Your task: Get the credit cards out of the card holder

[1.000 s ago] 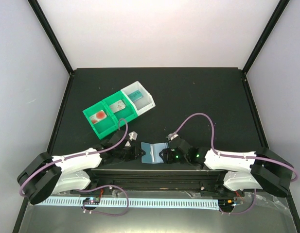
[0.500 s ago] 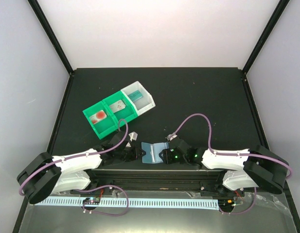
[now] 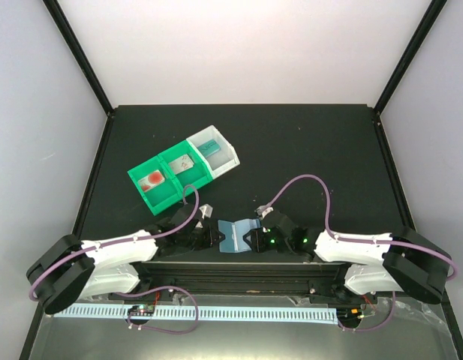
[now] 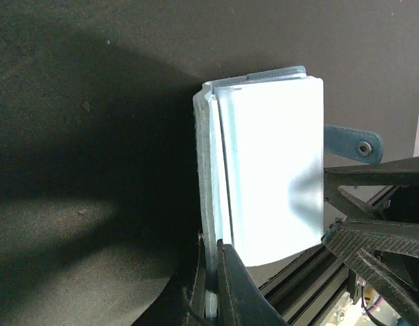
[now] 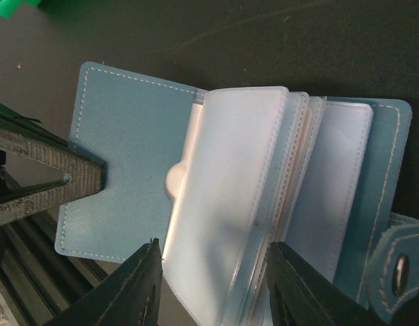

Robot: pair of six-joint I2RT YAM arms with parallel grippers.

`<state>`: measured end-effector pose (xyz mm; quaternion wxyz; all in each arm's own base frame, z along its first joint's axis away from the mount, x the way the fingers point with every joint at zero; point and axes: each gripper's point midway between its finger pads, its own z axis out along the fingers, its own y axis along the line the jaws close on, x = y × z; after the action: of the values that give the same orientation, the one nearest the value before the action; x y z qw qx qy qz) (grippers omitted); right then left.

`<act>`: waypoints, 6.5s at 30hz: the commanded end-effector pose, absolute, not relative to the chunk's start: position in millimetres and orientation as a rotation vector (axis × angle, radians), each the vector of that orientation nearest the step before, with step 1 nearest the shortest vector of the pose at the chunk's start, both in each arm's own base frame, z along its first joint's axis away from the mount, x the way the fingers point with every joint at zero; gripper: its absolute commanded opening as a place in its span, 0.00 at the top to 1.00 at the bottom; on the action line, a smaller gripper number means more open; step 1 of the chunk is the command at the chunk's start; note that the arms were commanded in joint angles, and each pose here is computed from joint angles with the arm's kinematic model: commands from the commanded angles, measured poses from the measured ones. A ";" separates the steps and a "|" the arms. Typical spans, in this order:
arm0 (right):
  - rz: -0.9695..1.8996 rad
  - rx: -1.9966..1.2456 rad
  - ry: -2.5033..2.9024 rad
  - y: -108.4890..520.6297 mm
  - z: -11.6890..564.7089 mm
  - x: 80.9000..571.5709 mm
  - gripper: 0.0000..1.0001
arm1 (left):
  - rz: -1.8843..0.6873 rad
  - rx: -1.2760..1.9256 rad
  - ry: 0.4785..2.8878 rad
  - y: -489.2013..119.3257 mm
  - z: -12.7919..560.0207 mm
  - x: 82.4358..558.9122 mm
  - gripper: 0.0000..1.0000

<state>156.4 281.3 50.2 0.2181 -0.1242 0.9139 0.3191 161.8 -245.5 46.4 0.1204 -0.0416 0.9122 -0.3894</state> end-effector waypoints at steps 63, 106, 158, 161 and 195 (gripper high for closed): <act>0.879 -0.304 2.494 282.7 48.6 165.2 0.42 | -1.037 -0.102 2.672 -255.1 50.5 162.8 0.98; 1.167 -0.484 2.339 311.3 92.3 146.5 0.23 | -1.055 -0.135 2.680 -255.0 42.4 160.7 0.98; 0.843 -0.336 2.507 272.1 46.4 168.6 0.29 | -1.038 -0.209 2.664 -247.7 40.2 161.7 0.98; 0.855 -0.342 2.512 274.6 44.1 167.5 0.29 | -1.042 -0.207 2.664 -248.6 40.6 160.9 0.98; 1.196 -0.497 2.372 310.4 79.2 147.7 0.27 | -1.041 -0.202 2.668 -249.3 37.6 158.4 0.98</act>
<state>157.6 294.8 58.0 0.2187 -0.1507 0.8874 0.3769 160.3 -245.8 35.0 0.1335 -0.0726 0.9236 -0.3520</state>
